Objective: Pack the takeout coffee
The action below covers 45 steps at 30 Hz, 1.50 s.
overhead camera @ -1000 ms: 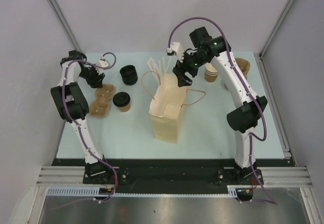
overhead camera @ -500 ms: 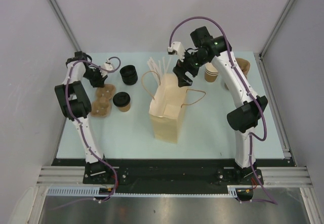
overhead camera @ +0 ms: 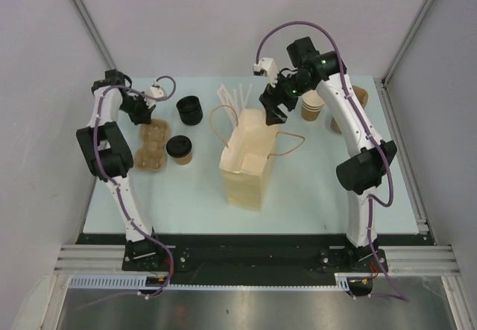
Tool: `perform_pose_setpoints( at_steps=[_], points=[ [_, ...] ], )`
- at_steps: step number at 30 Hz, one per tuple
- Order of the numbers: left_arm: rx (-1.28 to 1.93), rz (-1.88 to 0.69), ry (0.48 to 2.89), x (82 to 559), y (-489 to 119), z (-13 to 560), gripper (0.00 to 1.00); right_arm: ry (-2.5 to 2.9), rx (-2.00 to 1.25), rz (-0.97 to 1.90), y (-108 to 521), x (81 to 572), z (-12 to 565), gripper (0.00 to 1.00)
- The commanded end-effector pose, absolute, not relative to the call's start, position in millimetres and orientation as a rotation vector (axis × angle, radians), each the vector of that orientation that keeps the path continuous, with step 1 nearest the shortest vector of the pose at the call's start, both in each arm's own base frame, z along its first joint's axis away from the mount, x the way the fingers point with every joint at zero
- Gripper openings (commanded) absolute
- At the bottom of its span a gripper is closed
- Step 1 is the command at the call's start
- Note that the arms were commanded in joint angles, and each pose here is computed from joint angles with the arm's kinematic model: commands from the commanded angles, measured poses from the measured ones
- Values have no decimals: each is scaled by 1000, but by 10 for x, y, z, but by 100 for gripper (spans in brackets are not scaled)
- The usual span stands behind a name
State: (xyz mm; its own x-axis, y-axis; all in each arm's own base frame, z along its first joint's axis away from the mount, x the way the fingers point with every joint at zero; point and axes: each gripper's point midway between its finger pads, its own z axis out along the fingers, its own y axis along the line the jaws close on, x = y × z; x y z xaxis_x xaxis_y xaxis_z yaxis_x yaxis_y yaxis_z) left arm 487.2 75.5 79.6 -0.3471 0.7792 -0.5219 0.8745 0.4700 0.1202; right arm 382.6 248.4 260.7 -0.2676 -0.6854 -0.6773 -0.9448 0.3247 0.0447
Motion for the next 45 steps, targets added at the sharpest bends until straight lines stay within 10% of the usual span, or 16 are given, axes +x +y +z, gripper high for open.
perform_pose_setpoints(
  at_steps=[1, 21, 32, 45],
  points=[
    [1248, -171, 2116, 4731, 595, 1717, 0, 2136, -1385, 710, 2302, 3470, 2788, 94],
    [780, 179, 1891, 3660, 439, 4080, 0, 2165, -1388, 651, 2246, 3529, 2614, 90],
    [666, 8, 1363, 3043, -674, 5679, 0, 2052, -1507, 722, 2551, 3327, 2695, 1],
    [810, -250, 1142, 2527, -1775, 6019, 0, 1980, -1622, 838, 2720, 2891, 2815, 0]
  ],
)
